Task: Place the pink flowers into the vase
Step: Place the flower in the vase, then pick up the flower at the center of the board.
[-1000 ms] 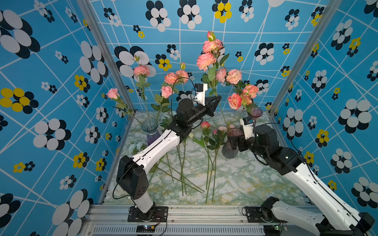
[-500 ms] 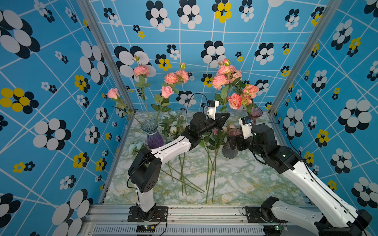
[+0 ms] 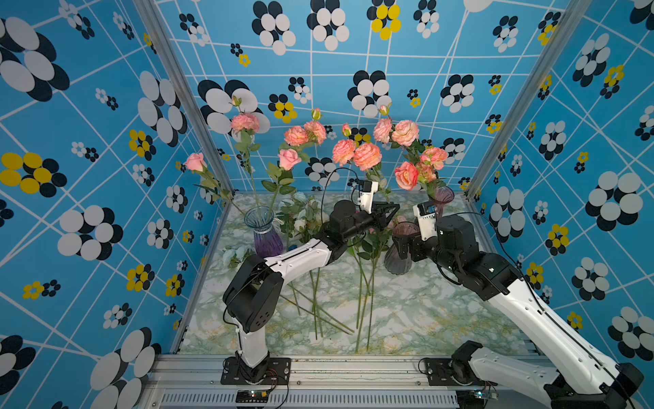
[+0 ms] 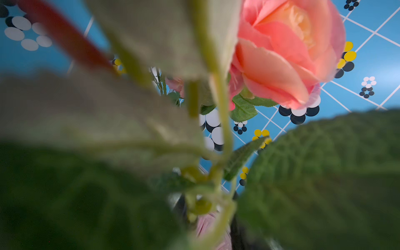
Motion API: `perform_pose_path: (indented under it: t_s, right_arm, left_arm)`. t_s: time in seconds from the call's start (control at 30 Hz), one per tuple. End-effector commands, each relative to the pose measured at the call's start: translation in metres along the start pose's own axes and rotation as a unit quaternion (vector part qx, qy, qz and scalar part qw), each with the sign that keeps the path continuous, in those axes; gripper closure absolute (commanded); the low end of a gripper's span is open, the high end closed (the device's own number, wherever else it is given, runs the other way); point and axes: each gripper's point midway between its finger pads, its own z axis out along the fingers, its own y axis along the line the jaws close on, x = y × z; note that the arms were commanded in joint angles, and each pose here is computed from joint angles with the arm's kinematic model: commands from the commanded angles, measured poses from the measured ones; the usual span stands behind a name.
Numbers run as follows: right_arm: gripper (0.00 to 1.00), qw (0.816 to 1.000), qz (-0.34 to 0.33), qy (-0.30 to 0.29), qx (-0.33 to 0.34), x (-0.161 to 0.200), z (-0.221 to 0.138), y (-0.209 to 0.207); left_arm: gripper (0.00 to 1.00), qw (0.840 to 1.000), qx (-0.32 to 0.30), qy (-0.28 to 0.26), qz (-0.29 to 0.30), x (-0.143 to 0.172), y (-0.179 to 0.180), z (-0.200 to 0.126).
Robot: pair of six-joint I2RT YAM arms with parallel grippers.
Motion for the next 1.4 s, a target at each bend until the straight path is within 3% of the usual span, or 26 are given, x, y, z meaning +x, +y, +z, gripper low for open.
perform_pose_path:
  t_s: [0.0, 0.13, 0.23, 0.67, 0.83, 1.1, 1.37]
  right_arm:
    - [0.01, 1.0, 0.01, 0.002, -0.001, -0.001, 0.002, 0.0]
    - [0.01, 1.0, 0.013, 0.004, -0.005, -0.001, 0.004, 0.002]
    - [0.01, 1.0, 0.015, 0.004, -0.006, -0.001, 0.004, 0.002]
    - [0.01, 1.0, 0.02, 0.004, -0.009, -0.002, 0.007, 0.004]
    - [0.01, 1.0, 0.02, 0.005, -0.013, -0.002, 0.006, 0.004]
    - [0.01, 1.0, 0.023, 0.011, -0.017, 0.0, 0.004, 0.006]
    - [0.01, 0.999, 0.027, 0.021, -0.021, 0.006, 0.005, 0.007]
  left_arm:
    - [0.65, 1.0, 0.018, 0.014, 0.016, 0.008, -0.01, 0.0]
    - [0.58, 0.999, 0.019, 0.023, 0.034, 0.008, -0.018, -0.003]
    - [0.42, 0.999, 0.017, 0.03, 0.04, 0.009, -0.021, -0.007]
    - [0.25, 0.996, 0.013, 0.045, 0.076, 0.006, -0.037, -0.017]
    - [0.0, 0.995, 0.016, 0.048, 0.083, 0.0, -0.046, -0.024]
    - [0.01, 0.993, 0.01, 0.068, 0.098, 0.001, -0.056, -0.037]
    - [0.01, 0.989, -0.024, 0.093, 0.111, 0.014, -0.043, -0.055]
